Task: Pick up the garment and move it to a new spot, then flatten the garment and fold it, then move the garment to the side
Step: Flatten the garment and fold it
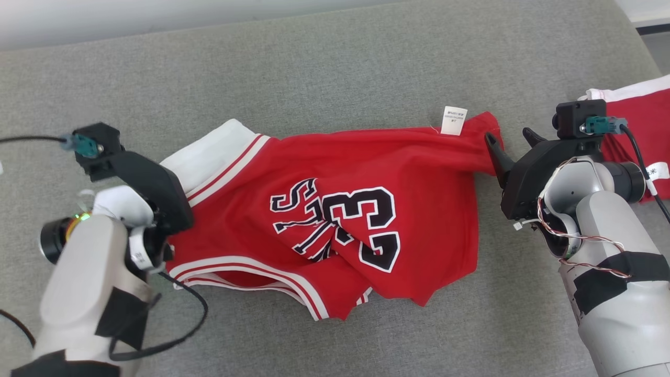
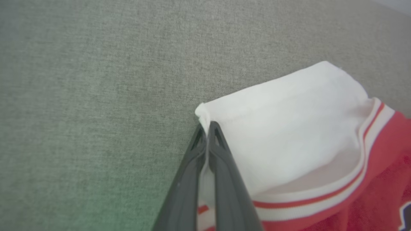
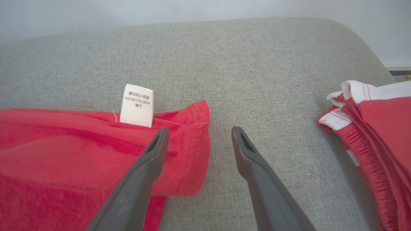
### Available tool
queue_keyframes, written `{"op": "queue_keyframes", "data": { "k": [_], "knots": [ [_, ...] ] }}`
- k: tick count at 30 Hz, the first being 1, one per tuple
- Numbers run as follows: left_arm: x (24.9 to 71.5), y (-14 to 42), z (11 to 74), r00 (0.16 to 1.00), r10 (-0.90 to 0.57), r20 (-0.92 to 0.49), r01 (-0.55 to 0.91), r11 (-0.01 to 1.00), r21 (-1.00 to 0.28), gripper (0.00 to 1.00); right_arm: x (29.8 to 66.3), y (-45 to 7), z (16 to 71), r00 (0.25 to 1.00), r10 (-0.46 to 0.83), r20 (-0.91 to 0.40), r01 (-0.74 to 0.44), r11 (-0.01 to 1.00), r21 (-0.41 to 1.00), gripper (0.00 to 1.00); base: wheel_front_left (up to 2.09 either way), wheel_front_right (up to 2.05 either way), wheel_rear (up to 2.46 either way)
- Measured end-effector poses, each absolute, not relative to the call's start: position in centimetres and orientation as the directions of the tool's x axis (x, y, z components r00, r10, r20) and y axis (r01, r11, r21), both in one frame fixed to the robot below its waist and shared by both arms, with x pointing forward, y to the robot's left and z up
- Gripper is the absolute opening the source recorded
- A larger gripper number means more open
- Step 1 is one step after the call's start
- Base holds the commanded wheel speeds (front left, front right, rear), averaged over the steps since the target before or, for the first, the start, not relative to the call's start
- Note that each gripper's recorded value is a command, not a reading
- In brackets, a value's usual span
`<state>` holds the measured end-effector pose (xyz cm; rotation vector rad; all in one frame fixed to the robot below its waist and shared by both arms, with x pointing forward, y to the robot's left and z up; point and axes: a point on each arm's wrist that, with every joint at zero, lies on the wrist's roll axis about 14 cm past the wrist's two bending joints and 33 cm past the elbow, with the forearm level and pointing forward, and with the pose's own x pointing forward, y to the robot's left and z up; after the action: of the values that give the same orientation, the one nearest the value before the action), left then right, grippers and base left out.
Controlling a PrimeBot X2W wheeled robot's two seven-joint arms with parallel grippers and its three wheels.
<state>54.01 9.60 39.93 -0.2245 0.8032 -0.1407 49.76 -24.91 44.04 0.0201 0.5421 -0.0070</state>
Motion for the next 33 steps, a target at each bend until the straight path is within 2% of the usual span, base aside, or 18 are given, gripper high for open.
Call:
{"op": "queue_keyframes", "data": {
  "k": [5,9,16,25,33],
  "knots": [
    [55.4,11.6,41.7,0.754,-0.174,-0.633,0.018,0.969,-0.245,0.00,50.0,-24.5,43.7,0.850,0.008,-0.527,0.005,1.000,0.022,1.00,0.00,0.00,0.00],
    [55.5,12.2,42.1,0.770,-0.168,-0.615,0.011,0.968,-0.250,0.00,50.1,-24.7,43.4,0.843,0.000,-0.539,0.012,1.000,0.018,1.00,0.00,0.00,0.00],
    [55.4,12.6,42.1,0.776,-0.164,-0.609,0.010,0.969,-0.248,0.00,50.6,-23.6,42.9,0.837,0.021,-0.547,0.022,0.997,0.072,1.00,0.00,0.00,0.00],
    [55.0,12.1,41.4,0.763,-0.180,-0.621,0.025,0.968,-0.250,0.00,53.1,-22.5,44.3,0.853,0.041,-0.520,0.012,0.995,0.098,1.00,0.00,0.00,0.00],
    [54.8,11.8,41.4,0.759,-0.190,-0.623,0.040,0.968,-0.247,0.00,54.5,-23.9,44.2,0.811,0.013,-0.585,0.120,0.975,0.188,1.00,0.00,0.00,0.00]
  ]
}}
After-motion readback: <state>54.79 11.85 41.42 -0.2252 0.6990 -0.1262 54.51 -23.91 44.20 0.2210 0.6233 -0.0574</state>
